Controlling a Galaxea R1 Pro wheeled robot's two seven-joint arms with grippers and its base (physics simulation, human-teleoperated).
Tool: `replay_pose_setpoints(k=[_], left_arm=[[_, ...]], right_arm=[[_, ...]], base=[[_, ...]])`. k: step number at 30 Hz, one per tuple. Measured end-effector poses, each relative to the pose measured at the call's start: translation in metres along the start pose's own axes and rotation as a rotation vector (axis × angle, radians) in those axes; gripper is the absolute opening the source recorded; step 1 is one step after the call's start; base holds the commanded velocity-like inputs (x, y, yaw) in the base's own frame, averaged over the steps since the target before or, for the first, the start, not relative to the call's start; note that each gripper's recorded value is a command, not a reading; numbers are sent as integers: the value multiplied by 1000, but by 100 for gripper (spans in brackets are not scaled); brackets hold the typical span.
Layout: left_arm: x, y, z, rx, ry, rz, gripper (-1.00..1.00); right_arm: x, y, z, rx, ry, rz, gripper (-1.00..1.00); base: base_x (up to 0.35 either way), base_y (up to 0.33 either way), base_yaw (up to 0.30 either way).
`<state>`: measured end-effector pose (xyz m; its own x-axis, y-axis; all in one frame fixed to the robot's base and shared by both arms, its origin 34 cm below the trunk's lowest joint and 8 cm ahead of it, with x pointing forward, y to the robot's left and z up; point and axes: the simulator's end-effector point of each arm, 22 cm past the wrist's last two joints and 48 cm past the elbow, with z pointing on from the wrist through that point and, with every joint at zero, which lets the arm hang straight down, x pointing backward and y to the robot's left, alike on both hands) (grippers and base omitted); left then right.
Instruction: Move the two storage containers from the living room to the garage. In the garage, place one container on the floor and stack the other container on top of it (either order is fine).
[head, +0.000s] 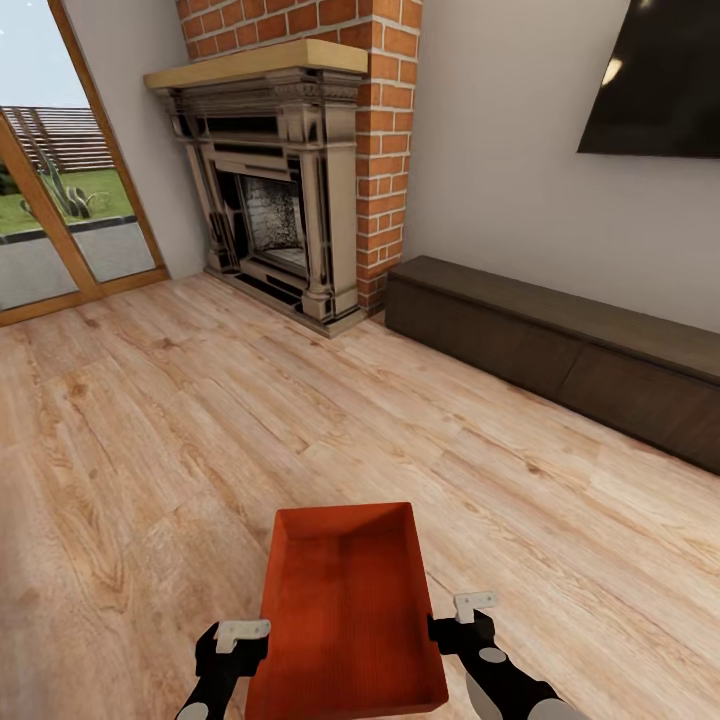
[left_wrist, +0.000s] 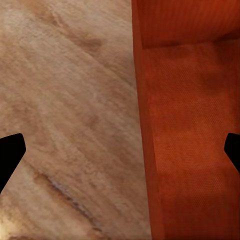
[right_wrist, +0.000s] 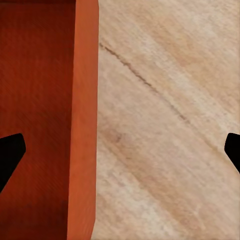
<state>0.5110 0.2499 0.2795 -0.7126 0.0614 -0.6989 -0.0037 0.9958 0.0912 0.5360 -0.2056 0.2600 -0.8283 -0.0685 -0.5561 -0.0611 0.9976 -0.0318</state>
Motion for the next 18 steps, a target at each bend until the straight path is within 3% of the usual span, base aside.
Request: replay_pose_setpoints(k=[18], left_arm=[[2, 2, 0, -2, 5, 1, 100]], right_arm=[[1, 0, 0, 0, 1, -1, 100]], base=[[0, 0, 0]])
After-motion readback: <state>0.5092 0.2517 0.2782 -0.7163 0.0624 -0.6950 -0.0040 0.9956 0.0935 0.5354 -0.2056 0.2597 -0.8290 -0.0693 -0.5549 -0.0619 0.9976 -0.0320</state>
